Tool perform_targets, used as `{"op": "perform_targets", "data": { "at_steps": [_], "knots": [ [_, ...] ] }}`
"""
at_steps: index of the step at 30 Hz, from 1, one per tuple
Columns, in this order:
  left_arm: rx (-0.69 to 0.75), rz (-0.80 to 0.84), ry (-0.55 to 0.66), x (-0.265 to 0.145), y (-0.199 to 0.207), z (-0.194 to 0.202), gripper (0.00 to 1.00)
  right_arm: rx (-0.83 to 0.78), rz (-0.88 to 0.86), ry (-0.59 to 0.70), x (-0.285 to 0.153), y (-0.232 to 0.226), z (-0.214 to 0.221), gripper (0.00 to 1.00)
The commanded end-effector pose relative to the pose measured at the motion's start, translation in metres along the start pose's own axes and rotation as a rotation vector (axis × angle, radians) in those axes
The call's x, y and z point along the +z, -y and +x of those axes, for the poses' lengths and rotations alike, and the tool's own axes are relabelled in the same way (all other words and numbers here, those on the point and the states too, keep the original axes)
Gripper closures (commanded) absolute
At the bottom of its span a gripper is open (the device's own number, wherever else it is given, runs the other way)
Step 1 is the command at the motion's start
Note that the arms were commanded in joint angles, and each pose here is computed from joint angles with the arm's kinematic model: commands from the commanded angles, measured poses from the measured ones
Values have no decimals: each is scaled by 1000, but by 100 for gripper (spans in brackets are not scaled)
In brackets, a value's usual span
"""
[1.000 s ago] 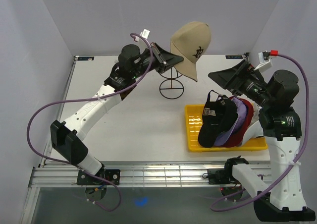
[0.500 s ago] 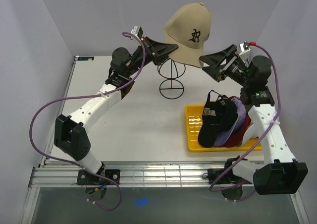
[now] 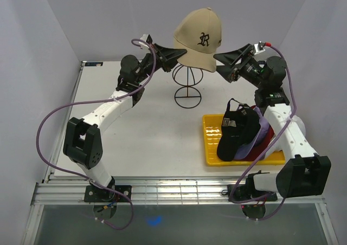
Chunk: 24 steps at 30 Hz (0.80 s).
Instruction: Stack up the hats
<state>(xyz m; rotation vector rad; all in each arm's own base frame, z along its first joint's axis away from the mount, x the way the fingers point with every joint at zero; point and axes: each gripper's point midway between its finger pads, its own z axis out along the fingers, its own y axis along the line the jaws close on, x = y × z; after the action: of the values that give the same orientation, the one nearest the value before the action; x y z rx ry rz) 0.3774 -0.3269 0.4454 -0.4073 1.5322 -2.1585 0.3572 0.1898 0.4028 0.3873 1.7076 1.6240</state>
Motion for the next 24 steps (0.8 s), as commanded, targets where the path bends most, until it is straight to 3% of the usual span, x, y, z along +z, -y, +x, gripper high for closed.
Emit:
{"op": "perform_targets", "data": {
  "at_steps": [1, 5, 12, 17, 24],
  "knots": [
    [-13, 17, -31, -6, -2, -2, 100, -59, -136, 0, 7, -43, -4, 23],
    [-38, -18, -35, -7, -19, -11, 100, -34, -132, -14, 20, -34, -8, 43],
    [-61, -74, -39, -13, -51, -30, 100, -8, -117, -51, 41, -21, -13, 66],
    [-89, -115, -57, -16, -84, -37, 100, -17, -103, -72, 48, -9, -13, 74],
    [-117, -167, -102, -22, -124, -35, 100, -38, -40, -90, 48, 21, -5, 77]
  ]
}}
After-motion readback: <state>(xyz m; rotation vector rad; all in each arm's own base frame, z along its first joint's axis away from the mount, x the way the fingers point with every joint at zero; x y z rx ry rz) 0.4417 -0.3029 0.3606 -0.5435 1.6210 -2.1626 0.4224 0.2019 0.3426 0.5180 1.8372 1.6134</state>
